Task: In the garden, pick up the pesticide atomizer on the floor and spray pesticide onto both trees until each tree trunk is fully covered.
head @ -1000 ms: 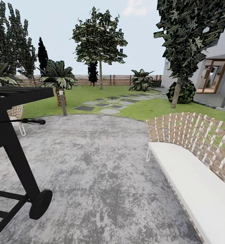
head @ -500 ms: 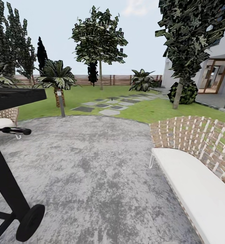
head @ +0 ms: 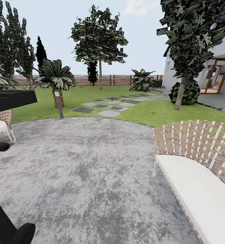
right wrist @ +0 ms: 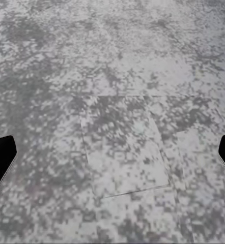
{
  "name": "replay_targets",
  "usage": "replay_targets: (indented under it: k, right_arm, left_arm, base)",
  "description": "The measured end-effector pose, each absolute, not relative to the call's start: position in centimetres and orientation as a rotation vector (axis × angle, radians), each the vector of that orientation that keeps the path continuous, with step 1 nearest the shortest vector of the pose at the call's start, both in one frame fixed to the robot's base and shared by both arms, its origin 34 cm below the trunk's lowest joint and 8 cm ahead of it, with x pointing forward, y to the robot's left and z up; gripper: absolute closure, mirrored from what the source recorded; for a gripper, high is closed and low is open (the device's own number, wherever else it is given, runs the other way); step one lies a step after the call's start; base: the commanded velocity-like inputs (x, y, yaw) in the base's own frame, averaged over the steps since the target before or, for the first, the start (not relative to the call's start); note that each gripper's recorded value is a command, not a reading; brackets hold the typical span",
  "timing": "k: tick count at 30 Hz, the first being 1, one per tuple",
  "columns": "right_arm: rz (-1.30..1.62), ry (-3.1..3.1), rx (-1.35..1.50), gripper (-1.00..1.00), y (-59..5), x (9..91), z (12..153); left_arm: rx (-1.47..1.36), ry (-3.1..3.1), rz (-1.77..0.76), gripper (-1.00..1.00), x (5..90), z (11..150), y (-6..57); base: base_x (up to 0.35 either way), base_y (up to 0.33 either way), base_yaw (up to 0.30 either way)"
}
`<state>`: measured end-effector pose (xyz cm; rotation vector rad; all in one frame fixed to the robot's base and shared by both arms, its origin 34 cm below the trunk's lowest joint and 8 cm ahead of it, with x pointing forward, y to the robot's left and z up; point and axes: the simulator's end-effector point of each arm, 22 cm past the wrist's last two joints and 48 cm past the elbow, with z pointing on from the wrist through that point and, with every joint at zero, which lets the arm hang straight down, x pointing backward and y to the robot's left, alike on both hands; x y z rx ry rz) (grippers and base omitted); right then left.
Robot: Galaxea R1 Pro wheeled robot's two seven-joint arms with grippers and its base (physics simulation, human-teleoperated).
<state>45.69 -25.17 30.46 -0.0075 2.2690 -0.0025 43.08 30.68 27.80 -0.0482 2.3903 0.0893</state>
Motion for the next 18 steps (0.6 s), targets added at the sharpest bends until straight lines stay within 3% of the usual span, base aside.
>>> replay_targets:
  k: [18]
  right_arm:
    - [0.0,2.268,-0.007,-1.0,-25.22,45.73,30.5]
  left_arm:
    - [-0.048,2.39,0.089,-1.0,43.08,27.8,30.68]
  base:
    - [0.339,0.0,0.0]
